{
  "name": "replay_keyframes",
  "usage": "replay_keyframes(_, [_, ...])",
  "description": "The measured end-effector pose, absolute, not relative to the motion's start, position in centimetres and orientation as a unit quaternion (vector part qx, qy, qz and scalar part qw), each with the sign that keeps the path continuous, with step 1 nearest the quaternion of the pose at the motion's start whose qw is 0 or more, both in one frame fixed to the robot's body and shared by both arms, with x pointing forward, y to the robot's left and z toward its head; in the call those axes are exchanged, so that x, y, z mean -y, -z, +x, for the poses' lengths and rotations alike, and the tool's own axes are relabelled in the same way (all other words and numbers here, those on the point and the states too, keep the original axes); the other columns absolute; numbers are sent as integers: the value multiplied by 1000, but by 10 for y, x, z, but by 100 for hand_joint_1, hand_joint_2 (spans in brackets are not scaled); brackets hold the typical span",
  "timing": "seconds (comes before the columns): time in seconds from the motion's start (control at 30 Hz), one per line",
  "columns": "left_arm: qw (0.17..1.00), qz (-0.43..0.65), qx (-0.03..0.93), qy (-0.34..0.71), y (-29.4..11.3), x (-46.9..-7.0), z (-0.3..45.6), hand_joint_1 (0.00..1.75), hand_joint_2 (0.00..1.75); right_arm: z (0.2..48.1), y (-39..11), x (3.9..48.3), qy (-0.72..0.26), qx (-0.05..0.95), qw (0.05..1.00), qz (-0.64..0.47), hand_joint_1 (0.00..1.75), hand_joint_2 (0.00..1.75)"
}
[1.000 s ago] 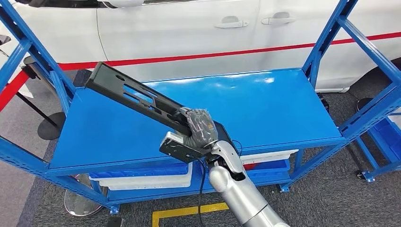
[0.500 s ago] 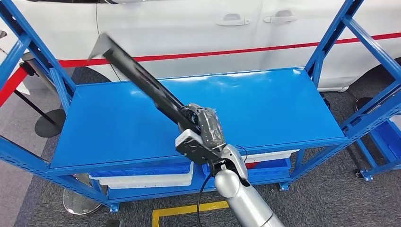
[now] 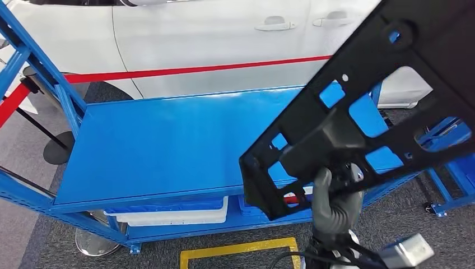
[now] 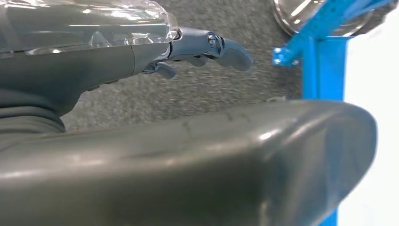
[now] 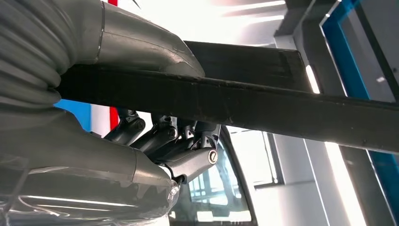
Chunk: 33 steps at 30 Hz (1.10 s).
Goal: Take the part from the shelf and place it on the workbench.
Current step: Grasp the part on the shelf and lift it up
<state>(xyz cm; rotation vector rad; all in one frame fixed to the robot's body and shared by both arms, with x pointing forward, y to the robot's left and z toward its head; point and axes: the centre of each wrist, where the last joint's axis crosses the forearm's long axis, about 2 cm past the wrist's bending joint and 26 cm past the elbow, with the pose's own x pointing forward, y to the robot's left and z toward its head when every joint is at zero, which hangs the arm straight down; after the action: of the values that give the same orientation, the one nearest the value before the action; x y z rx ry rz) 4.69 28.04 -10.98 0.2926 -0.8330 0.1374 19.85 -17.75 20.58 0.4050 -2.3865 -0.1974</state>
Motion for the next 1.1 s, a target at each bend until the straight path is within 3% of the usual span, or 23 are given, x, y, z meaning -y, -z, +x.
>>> replay_keyframes(0.5, [905, 154, 393, -61, 110, -291, 44, 0, 0, 154, -200, 195, 74, 934, 331, 114, 175, 175])
replay_keyframes(1.1, [908, 151, 388, -53, 110, -290, 44, 0, 0, 144, -197, 195, 73, 931, 332, 134, 175, 175])
